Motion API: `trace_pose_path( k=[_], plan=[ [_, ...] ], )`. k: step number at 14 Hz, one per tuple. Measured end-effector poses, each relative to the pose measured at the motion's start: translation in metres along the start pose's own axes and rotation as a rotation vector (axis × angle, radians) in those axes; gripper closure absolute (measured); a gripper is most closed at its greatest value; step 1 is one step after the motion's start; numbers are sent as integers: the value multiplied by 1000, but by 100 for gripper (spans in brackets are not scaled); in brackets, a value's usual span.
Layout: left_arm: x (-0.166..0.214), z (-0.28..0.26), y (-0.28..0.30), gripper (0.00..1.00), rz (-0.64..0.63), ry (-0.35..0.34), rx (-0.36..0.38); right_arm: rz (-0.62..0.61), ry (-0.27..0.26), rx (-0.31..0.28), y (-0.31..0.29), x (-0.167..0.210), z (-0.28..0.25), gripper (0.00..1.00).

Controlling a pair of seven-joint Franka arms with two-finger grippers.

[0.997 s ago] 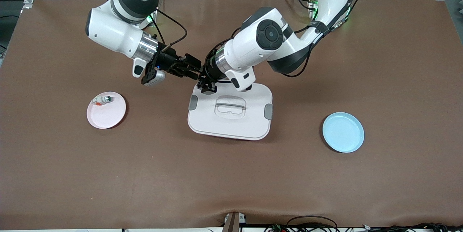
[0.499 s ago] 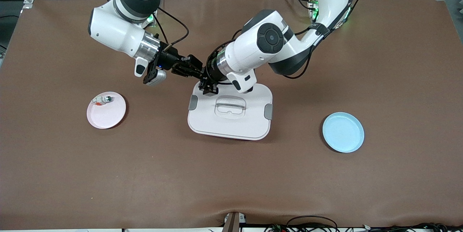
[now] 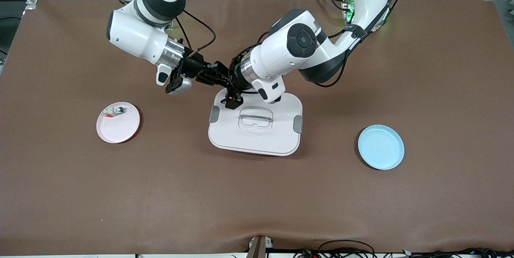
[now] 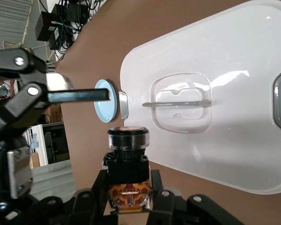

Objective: Transfer orange switch to right arm and place
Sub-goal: 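Close the right gripper on the switch's orange base, then open the left gripper and pull it back while the right gripper withdraws, then move the switch over the white plate with the right gripper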

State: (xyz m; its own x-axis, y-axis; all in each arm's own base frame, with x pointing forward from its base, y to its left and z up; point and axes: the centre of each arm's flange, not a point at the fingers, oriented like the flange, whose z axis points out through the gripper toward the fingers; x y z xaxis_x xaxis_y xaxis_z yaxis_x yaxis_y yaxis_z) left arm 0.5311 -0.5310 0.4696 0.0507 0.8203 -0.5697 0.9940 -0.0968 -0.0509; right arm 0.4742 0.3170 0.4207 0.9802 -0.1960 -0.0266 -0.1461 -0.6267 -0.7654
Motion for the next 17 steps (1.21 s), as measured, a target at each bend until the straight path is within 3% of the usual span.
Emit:
trace_pose_path(
  k=[6,11,14,17],
  plan=[
    [23,-35,20,0,-31,21,-20,-257,19,-19,3,8,-5,59],
    [71,-118,50,0,97,105,-62,-516,-3,-225,13,24,-18,59],
    [103,-138,55,0,250,284,-35,-692,-92,-389,24,37,-32,59],
    [145,-158,69,0,441,441,4,-905,-236,-518,28,54,-60,59]
  ],
)
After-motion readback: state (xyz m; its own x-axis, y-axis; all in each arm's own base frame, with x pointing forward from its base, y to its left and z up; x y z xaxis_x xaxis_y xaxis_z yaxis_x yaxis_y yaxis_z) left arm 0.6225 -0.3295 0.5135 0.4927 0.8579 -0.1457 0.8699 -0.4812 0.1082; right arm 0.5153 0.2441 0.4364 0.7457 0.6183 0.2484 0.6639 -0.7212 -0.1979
